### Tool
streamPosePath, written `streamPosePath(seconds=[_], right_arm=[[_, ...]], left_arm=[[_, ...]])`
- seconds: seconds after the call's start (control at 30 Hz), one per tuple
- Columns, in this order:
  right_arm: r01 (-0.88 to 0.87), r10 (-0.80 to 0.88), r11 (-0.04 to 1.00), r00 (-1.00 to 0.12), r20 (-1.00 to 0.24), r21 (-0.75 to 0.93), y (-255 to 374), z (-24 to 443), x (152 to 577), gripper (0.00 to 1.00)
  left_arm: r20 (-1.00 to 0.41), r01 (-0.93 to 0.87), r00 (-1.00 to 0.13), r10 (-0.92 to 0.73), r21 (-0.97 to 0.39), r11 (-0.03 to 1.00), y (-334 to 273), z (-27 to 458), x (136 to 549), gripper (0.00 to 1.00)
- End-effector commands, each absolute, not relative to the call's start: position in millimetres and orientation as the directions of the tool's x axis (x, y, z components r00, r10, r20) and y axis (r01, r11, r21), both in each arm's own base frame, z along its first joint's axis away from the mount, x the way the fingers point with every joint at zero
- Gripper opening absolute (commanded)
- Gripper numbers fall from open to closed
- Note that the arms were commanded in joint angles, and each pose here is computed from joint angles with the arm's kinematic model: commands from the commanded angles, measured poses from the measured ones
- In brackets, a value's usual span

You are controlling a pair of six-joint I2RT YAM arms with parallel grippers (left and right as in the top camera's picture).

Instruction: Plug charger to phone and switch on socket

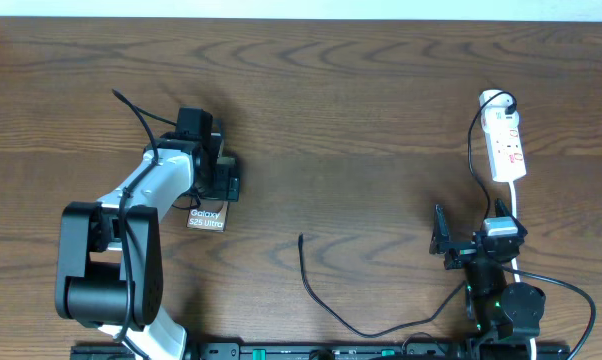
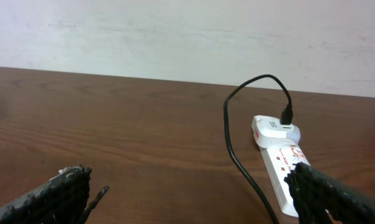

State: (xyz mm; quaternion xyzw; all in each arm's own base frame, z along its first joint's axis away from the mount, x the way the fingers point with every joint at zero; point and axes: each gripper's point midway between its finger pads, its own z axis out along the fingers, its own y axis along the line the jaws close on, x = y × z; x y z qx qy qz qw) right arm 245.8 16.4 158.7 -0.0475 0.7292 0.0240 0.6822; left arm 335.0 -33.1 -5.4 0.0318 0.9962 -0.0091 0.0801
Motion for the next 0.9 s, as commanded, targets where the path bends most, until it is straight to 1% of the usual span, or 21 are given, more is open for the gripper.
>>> streamPosePath(seconds=[0.0,0.03,0.1,0.13,0.2,0.43,0.67,0.77,0.87], right_arm=[[-0.101,-0.049,0.994,-0.063,-0.997,-0.043,16.5,158.3,245.5,0.99],[-0.101,-0.049,0.994,-0.063,-0.997,-0.043,16.4,158.3,245.5,0.99],[-0.101,-0.049,0.994,-0.063,-0.997,-0.043,16.5,158.3,245.5,0.99],[-0.101,-0.049,0.994,-0.063,-0.997,-0.043,16.5,158.3,245.5,0.99],[-0.101,-0.049,0.994,-0.063,-0.997,-0.043,16.5,158.3,245.5,0.99],[-0.101,-0.049,0.994,-0.063,-0.997,-0.043,16.4,158.3,245.5,0.99],[-0.101,-0.049,0.994,-0.063,-0.997,-0.043,16.5,158.3,245.5,0.99],[-0.101,-0.049,0.994,-0.063,-0.997,-0.043,16.5,158.3,245.5,0.99],[-0.101,-0.049,0.994,-0.063,-0.997,-0.043,16.5,158.3,245.5,0.99]], left_arm=[[-0.036,0.108,-0.994,0.107,-0.023,0.994,-34.6,-34.3,305.7,0.85],[-0.037,0.108,-0.994,0.107,-0.023,0.994,-34.5,-34.3,305.8,0.82],[-0.037,0.105,-0.994,0.104,-0.023,0.994,-34.6,-34.3,305.9,0.82],[-0.040,0.092,-0.995,0.091,-0.018,0.996,-33.6,-34.3,306.9,0.89],[-0.048,0.042,-0.998,0.042,0.004,0.999,-29.7,-34.3,309.1,1.00],[-0.049,0.034,-0.998,0.035,0.013,0.999,-28.1,-34.2,309.3,0.98],[-0.048,0.045,-0.998,0.043,-0.050,0.998,-39.0,-33.4,309.5,0.98],[-0.046,0.077,-0.996,0.073,-0.089,0.993,-45.9,-32.1,308.8,0.98],[-0.043,0.082,-0.996,0.078,-0.095,0.992,-47.1,-30.9,308.6,0.98]])
